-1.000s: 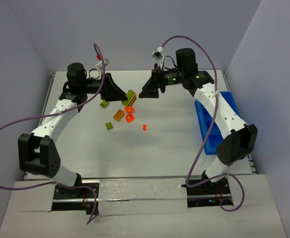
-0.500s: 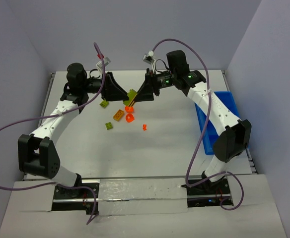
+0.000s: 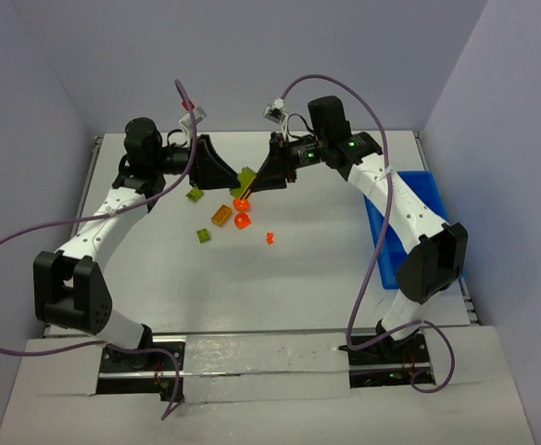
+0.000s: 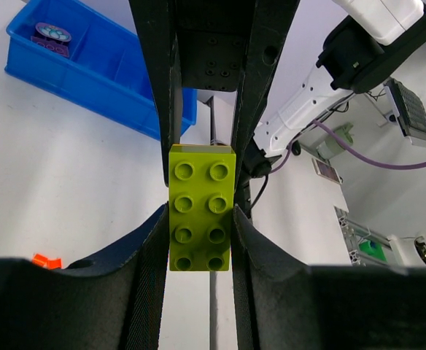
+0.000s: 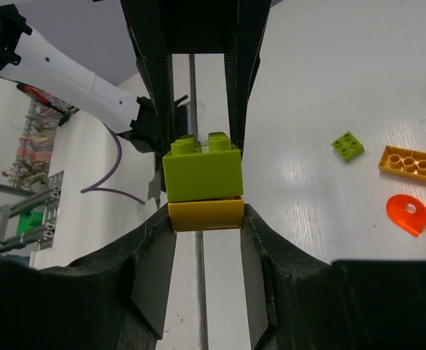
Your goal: Sort the legos into containers by color
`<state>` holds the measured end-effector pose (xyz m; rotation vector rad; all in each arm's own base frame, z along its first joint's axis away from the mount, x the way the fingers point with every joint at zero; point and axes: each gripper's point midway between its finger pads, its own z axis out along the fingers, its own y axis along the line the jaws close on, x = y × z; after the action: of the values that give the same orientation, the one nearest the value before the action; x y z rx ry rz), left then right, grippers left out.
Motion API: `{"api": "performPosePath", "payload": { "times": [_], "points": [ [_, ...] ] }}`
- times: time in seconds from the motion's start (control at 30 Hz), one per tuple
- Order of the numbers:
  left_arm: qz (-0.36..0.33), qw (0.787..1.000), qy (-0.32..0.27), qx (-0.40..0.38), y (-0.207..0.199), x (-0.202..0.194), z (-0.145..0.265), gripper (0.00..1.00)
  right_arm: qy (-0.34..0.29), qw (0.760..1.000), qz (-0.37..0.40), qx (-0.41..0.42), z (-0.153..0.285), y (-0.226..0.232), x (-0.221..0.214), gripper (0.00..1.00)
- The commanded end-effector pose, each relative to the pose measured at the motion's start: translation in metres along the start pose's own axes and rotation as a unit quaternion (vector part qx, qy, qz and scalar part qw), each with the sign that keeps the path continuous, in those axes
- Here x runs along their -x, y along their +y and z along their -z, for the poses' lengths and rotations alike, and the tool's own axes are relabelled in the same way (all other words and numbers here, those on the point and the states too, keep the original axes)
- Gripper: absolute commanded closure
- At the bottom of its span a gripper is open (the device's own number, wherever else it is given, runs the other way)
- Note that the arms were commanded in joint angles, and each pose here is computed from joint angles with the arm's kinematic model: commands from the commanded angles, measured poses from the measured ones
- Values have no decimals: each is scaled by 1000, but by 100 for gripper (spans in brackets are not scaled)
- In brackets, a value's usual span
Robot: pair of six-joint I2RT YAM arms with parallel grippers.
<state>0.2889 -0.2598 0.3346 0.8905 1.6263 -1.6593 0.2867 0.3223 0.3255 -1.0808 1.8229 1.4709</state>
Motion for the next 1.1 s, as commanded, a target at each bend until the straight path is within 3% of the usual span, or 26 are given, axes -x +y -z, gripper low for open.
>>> {"api": "performPosePath", "payload": {
  "times": [0.0, 0.27, 0.37, 0.47, 0.5, 0.57, 0.63, 0.73, 0.8, 0.93, 1.07],
  "points": [
    [-37, 999, -15, 14, -4, 16, 5, 100, 2, 1000, 28, 8, 4, 10, -3, 100],
    [-64, 996, -46, 46, 8, 49, 37, 100, 31, 999, 5, -20, 24, -6, -45, 100],
    [-65, 994, -52, 69, 17, 54, 47, 100, 40, 997, -9, -72, 48, -25, -58, 100],
    [-62, 989, -44, 130, 42, 43, 53, 100, 38, 984, -38, -169, 100, -63, -72, 100],
    [-72, 982, -32, 170, 55, 36, 58, 100, 35, 967, -57, -248, 137, -85, -79, 100],
    [-87, 973, -22, 215, 72, 29, 66, 100, 33, 946, -74, -313, 177, -100, -86, 100],
    [-72, 960, -15, 269, 91, 17, 76, 100, 22, 901, -100, -421, 246, -121, -98, 100],
    [-71, 945, -7, 319, 105, 4, 87, 100, 40, 841, -123, -525, 311, -133, -121, 100],
    [-78, 939, -7, 334, 106, 3, 91, 100, 58, 805, -149, -572, 340, -139, -140, 100],
    [-76, 936, -11, 342, 107, 2, 93, 100, 81, 761, -203, -611, 370, -152, -172, 100],
    [-74, 934, -16, 349, 111, 3, 94, 100, 89, 744, -230, -622, 374, -166, -191, 100]
  ]
}}
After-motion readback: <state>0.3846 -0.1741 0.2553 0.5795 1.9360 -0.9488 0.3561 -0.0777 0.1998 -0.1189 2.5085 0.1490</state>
